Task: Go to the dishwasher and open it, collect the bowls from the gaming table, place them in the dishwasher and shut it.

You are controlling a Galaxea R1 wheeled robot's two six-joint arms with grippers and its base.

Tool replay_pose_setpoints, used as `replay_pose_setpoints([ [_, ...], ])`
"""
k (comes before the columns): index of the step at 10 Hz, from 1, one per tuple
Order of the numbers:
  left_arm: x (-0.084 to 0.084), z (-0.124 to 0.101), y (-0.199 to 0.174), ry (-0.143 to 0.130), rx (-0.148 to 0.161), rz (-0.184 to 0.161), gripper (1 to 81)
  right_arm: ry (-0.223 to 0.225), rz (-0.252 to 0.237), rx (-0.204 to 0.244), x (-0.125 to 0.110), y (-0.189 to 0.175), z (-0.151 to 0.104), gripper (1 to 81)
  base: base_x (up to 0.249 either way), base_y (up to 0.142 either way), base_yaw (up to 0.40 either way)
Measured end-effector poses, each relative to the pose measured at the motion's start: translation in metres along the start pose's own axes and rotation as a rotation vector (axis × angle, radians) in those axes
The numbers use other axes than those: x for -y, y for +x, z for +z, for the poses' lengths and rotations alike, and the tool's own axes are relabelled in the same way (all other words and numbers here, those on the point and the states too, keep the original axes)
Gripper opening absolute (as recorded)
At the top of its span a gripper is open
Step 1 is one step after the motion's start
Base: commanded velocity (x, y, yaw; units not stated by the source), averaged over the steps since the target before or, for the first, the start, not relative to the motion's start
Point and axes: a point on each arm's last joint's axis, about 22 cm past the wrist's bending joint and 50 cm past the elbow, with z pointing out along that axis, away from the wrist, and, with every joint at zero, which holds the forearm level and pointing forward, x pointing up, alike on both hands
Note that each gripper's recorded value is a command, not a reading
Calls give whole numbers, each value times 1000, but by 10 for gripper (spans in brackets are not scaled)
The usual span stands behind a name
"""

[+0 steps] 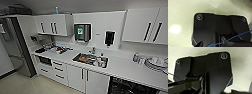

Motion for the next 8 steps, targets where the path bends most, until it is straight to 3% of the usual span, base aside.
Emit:
replay_pose_setpoints([
  [4,-5,1,-3,-5,7,-2,811,1,1,-3,0,-1,0,811,0,0,332],
  [8,1,0,-3,2,6,-1,811,3,0,-2,1,-1,0,811,0,0,339],
])
